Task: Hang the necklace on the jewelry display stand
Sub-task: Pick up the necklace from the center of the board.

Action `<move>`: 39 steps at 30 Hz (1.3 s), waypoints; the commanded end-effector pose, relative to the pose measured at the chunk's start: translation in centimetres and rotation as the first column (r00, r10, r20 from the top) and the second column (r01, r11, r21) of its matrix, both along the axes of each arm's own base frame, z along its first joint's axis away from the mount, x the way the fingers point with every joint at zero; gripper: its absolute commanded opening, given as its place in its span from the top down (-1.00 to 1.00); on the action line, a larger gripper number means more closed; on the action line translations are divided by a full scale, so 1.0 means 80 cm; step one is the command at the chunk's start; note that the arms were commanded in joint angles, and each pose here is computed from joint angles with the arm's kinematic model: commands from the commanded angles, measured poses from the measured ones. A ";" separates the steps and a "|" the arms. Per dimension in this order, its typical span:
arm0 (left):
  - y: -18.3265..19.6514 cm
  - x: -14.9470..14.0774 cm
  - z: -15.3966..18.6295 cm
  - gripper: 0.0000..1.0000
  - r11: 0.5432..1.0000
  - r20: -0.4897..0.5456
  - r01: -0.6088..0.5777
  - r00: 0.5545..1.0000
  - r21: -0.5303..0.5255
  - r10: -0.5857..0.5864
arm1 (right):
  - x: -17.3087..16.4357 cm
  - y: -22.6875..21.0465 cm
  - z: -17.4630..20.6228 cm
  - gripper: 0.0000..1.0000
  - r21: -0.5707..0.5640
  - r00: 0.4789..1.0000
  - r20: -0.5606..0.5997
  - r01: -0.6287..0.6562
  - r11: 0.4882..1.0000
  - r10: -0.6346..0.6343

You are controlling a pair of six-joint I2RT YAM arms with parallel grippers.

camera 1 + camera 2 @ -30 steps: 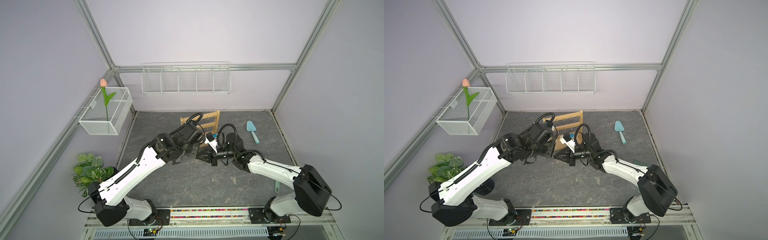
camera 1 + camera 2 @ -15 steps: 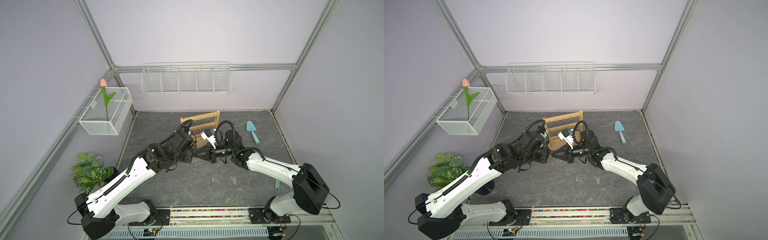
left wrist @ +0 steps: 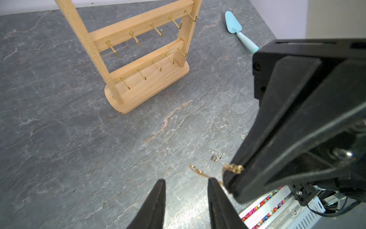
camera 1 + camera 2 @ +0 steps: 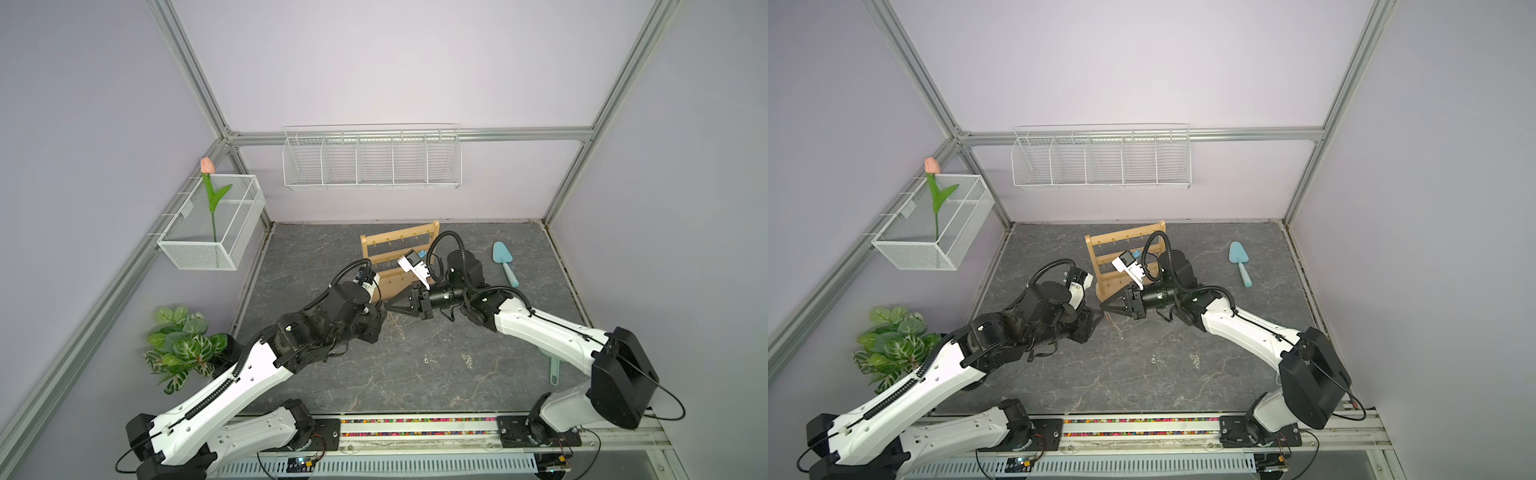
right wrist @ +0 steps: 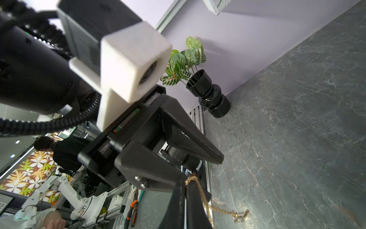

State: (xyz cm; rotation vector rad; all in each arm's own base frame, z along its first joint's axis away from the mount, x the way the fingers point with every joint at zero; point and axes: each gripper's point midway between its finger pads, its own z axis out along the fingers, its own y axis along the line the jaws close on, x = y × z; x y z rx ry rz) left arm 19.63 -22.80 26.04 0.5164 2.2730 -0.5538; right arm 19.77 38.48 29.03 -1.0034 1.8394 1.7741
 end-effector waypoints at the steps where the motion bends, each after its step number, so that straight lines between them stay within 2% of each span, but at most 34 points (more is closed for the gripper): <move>1: -0.028 0.001 0.014 0.24 0.997 0.064 0.056 0.997 -0.053 -0.053 | -0.008 -0.008 0.016 0.87 0.006 0.998 -0.045 -0.034 0.999 0.034; 8: -0.025 0.008 0.012 0.30 0.999 0.086 0.023 0.996 -0.043 -0.019 | -0.016 -0.015 0.026 0.87 -0.004 0.997 -0.052 -0.055 0.998 0.055; 14: -0.007 -0.002 0.017 0.19 1.000 0.084 0.028 0.996 -0.006 -0.028 | -0.005 -0.022 0.031 0.87 -0.015 0.999 -0.043 -0.025 1.000 0.024; 20: 0.002 0.004 0.018 0.23 0.999 0.117 0.006 0.993 0.034 -0.010 | -0.006 -0.023 0.039 0.87 0.003 0.999 -0.038 -0.024 1.000 0.024; 30: 0.002 0.003 0.037 0.26 1.000 0.145 0.023 0.989 0.018 -0.025 | -0.005 -0.024 0.047 0.87 0.007 0.999 -0.031 -0.024 1.000 0.024; 39: -0.009 0.009 0.034 0.31 0.999 0.158 0.034 0.987 0.018 -0.036 | -0.005 -0.022 0.055 0.87 0.038 0.999 -0.046 -0.027 0.999 0.028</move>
